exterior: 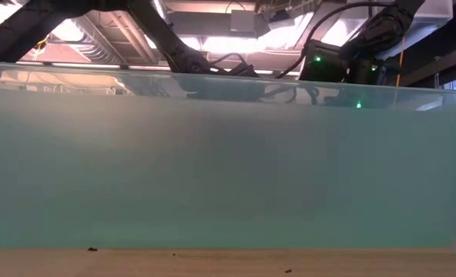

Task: Pick & Place Kitchen Items
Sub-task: Put the orange table knife into the green bin

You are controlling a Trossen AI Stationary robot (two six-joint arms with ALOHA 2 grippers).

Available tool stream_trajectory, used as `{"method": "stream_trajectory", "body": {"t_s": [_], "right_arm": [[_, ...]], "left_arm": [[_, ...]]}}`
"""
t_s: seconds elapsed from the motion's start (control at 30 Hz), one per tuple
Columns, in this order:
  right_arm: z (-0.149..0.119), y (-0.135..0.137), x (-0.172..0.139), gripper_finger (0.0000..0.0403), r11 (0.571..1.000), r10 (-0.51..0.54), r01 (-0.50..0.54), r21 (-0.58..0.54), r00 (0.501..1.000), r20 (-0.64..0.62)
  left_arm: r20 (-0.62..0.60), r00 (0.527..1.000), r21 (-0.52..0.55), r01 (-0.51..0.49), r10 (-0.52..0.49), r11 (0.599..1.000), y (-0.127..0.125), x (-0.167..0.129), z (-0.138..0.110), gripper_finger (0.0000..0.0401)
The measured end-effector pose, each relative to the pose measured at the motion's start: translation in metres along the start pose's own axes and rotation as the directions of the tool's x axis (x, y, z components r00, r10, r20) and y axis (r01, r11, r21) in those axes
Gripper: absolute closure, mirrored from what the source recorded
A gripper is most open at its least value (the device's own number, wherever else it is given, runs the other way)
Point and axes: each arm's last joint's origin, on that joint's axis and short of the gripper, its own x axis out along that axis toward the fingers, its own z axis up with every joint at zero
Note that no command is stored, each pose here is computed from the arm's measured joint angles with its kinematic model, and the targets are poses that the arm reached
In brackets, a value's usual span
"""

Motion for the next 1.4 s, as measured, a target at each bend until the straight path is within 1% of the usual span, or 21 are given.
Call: {"method": "stream_trajectory", "body": {"t_s": [0.07, 0.17, 0.33, 0.53, 0.73, 0.93, 1.23, 1.4], "right_arm": [[-0.001, 0.000, -0.004, 0.0403, 1.000, 0.011, -0.011, -0.002, 1.000, 0.001], [0.002, 0.000, -0.010, 0.0403, 1.000, 0.017, -0.017, -0.016, 0.999, 0.043], [0.006, 0.000, -0.011, 0.0403, 0.999, 0.015, -0.012, -0.042, 0.997, 0.080], [0.007, -0.003, -0.011, 0.0397, 0.996, -0.070, 0.074, -0.045, 0.993, 0.099], [0.008, -0.002, -0.012, 0.0378, 0.997, -0.064, 0.067, -0.032, 0.992, 0.106], [0.008, -0.002, -0.012, 0.0342, 0.999, -0.046, 0.048, -0.019, 0.994, 0.103], [0.008, -0.002, -0.012, 0.0259, 0.999, -0.038, 0.039, -0.006, 0.994, 0.103], [0.008, -0.001, -0.012, 0.0232, 0.999, -0.037, 0.038, -0.005, 0.994, 0.107]], "left_arm": [[0.001, 1.000, 0.001, 0.000, 0.000, 1.000, 0.000, 0.000, 0.000, 0.0379], [0.002, 1.000, 0.001, 0.000, 0.000, 1.000, -0.001, 0.000, 0.001, 0.0379], [0.004, 1.000, 0.011, -0.001, 0.001, 1.000, -0.003, -0.002, 0.004, 0.0379], [0.013, 1.000, 0.022, -0.006, 0.006, 1.000, -0.006, -0.005, 0.007, 0.0379], [0.017, 1.000, 0.027, -0.009, 0.008, 1.000, -0.007, -0.006, 0.009, 0.0379], [0.018, 1.000, 0.027, -0.007, 0.007, 1.000, -0.007, -0.006, 0.009, 0.0379], [0.019, 1.000, 0.033, -0.002, 0.002, 0.999, -0.007, -0.006, 0.009, 0.0379], [0.029, 1.000, 0.042, -0.004, 0.003, 0.999, -0.010, -0.010, 0.012, 0.0378]]}}
